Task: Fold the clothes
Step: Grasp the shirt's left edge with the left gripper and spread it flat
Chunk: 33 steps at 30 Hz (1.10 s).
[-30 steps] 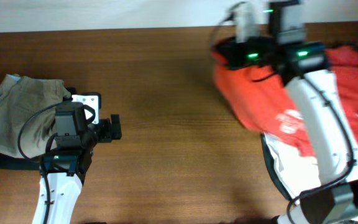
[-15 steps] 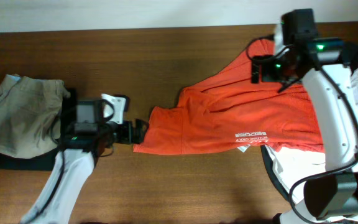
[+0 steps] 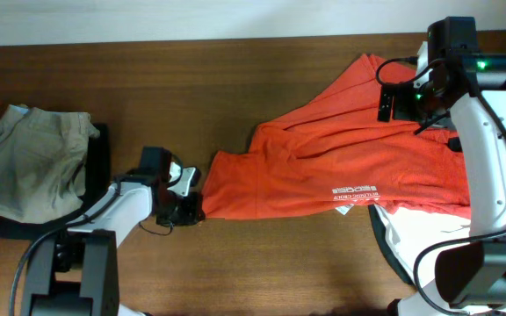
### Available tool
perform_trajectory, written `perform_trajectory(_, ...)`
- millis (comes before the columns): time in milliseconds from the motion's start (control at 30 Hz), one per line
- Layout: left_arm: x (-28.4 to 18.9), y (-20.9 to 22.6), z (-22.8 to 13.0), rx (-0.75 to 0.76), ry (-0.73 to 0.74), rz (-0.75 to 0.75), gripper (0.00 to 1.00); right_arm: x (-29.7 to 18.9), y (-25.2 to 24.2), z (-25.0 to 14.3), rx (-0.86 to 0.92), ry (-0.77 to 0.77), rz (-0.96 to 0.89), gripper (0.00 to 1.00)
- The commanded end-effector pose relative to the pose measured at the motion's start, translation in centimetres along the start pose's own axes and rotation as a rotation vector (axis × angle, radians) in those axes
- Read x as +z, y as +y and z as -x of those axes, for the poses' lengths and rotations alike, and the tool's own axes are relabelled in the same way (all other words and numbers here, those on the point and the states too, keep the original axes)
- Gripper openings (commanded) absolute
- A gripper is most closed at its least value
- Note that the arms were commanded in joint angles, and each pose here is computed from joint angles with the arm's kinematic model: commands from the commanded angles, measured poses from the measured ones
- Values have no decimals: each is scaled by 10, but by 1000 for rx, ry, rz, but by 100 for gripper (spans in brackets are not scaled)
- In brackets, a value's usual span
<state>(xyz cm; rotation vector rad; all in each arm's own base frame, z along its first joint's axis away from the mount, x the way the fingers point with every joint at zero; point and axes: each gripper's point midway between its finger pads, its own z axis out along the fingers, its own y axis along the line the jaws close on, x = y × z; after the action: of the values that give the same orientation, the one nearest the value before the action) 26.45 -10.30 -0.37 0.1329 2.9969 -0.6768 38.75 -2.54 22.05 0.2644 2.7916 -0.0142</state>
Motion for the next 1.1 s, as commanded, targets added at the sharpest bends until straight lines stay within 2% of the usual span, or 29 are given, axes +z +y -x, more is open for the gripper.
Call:
perform_trajectory(0,-47,5,80,23,-209,24,0,-7,-1,2,10,-21,-9,99)
perform_trajectory(67,-133,49,156,-93,-476,188,0,-7,-2,2,9,-22,-9,99)
perform_trajectory(167,-255,112,218,-215,-866,412,0,-7,-1,2,9,-22,-9,99)
perform_trajectory(200,-284,123,230,-230,-988,424,44,-7,-2,2,9,-21,-9,99)
perform_trajectory(233,-291,125,233,-249,-1023,397,99,-7,-2,2,9,-21,-9,99)
perform_trajectory(300,-263,110,222,-239,-907,303,99,-6,-2,1,9,-17,-10,99)
perform_trajectory(467,-146,32,130,-280,-313,83,99,-4,-2,-1,9,-6,-11,99)
perform_trajectory(533,-112,7,110,-238,-187,67,99,-4,-2,-3,8,4,-12,99)
perform_trajectory(600,-72,-19,95,-219,-91,48,99,-4,-2,-4,8,8,-12,99)
perform_trajectory(733,3,-67,82,-299,15,40,99,-5,-2,-7,8,18,-14,99)
perform_trajectory(800,42,-99,90,-180,-7,7,99,-5,-2,-7,8,19,-14,99)
perform_trajectory(867,75,-121,90,-125,-17,-13,98,-5,-3,-7,8,21,-14,99)
perform_trajectory(900,85,-123,94,-100,-41,-6,91,-5,-3,-8,8,23,-15,99)
perform_trajectory(933,89,-121,100,-89,-72,15,66,-5,-3,-8,8,23,-15,99)
perform_trajectory(967,88,-116,103,-92,-87,38,20,-5,-3,-8,7,23,-15,99)
perform_trajectory(1000,87,-114,101,-103,-70,36,0,-5,-3,-8,7,22,-16,99)
perform_trajectory(1067,73,-97,85,-166,5,86,0,-5,-3,-7,4,20,-19,99)
